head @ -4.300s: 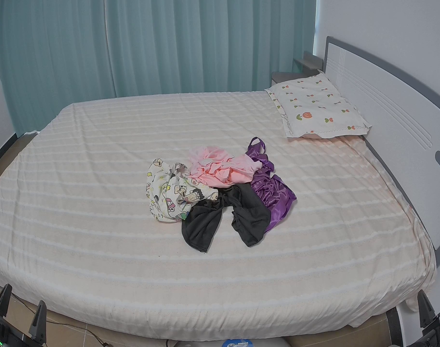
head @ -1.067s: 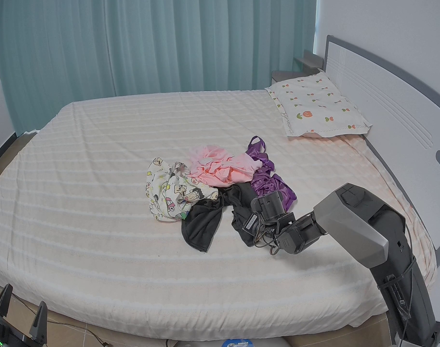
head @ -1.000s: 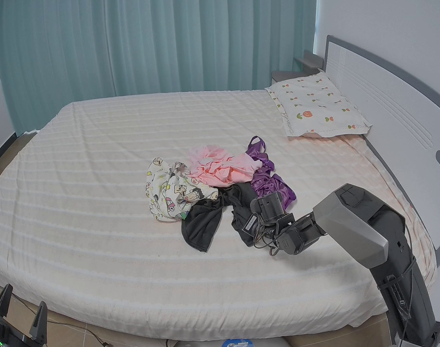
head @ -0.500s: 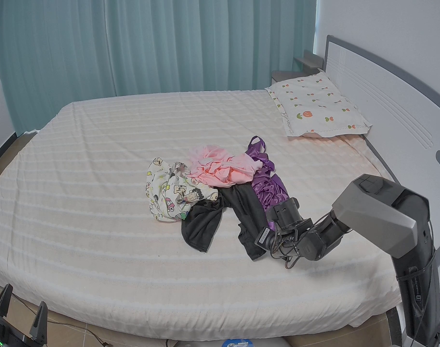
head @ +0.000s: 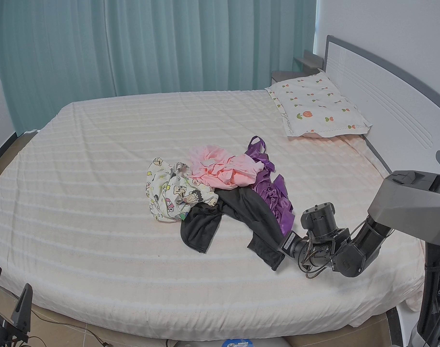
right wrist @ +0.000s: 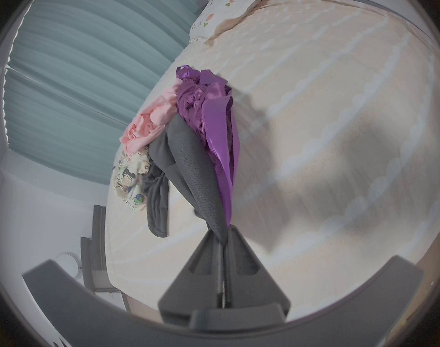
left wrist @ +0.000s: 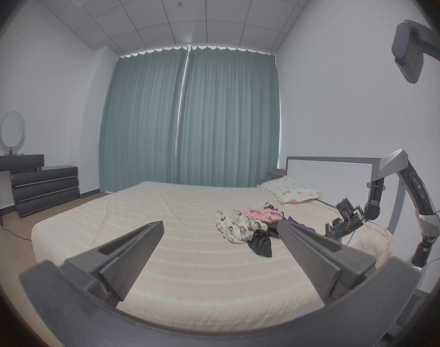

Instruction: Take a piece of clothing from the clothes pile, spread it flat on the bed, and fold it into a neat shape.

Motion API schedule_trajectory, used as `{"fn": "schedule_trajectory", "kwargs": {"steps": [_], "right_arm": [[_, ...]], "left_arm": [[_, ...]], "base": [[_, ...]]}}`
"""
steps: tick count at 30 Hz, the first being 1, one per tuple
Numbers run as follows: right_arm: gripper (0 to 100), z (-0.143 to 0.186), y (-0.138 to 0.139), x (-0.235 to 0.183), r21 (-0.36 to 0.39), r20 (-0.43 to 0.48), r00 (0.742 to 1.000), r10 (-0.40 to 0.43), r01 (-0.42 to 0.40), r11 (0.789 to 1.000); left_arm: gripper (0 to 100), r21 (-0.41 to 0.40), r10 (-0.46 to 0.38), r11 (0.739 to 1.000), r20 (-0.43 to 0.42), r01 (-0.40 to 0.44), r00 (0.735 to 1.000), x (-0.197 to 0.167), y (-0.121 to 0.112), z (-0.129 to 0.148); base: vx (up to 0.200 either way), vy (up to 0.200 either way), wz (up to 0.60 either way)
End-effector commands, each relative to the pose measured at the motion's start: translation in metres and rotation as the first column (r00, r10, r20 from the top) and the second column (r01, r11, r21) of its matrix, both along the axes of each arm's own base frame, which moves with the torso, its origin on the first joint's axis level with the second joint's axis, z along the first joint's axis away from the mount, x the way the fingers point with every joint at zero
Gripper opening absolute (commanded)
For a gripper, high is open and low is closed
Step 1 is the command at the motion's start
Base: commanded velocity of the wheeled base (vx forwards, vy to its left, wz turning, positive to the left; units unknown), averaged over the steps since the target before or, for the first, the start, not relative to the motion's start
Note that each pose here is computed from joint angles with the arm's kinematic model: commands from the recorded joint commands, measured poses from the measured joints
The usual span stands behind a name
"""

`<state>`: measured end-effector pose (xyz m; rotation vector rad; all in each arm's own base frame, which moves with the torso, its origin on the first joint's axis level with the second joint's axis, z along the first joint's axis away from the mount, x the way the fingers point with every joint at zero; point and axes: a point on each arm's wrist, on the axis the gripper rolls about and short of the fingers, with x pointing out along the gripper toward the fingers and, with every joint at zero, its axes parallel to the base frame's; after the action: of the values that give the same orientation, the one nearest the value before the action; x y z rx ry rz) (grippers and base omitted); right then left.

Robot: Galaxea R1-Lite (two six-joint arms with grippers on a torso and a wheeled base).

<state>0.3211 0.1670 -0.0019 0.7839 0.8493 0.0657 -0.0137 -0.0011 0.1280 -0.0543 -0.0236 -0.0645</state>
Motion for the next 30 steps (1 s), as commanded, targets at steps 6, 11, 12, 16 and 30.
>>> {"fn": "schedule_trajectory", "kwargs": {"steps": [6, 11, 12, 16, 30], "right_arm": [[0, 0.003, -0.006, -0.009, 0.047, 0.017, 1.0, -0.008, 0.007, 0.999], [0, 0.0, -0.007, -0.007, 0.059, 0.04, 0.999, -0.014, 0.012, 0.998], [0, -0.001, -0.008, -0.006, 0.059, 0.04, 0.999, -0.019, 0.016, 0.998], [0, -0.002, -0.009, -0.005, 0.059, 0.04, 0.999, -0.02, 0.018, 0.998], [0, -0.003, -0.008, -0.006, 0.059, 0.04, 0.999, -0.019, 0.016, 0.998]], "left_arm": [[100, -0.064, -0.21, 0.977, -0.46, 0.204, 0.863, 0.114, -0.02, 0.007], [100, -0.146, -0.271, 0.963, -0.55, 0.228, 0.79, 0.155, -0.043, -0.01], [100, -0.165, -0.264, 0.965, -0.59, 0.206, 0.763, 0.172, -0.052, -0.022], [100, -0.192, -0.233, 0.971, -0.649, 0.14, 0.724, 0.208, -0.073, -0.049], [100, -0.299, -0.219, 0.954, -0.687, 0.005, 0.693, 0.314, -0.153, -0.104]], "base": [[0.0, 0.0, 0.0], [0.0, 0.0, 0.0], [0.0, 0.0, 0.0], [0.0, 0.0, 0.0], [0.0, 0.0, 0.0]]}}
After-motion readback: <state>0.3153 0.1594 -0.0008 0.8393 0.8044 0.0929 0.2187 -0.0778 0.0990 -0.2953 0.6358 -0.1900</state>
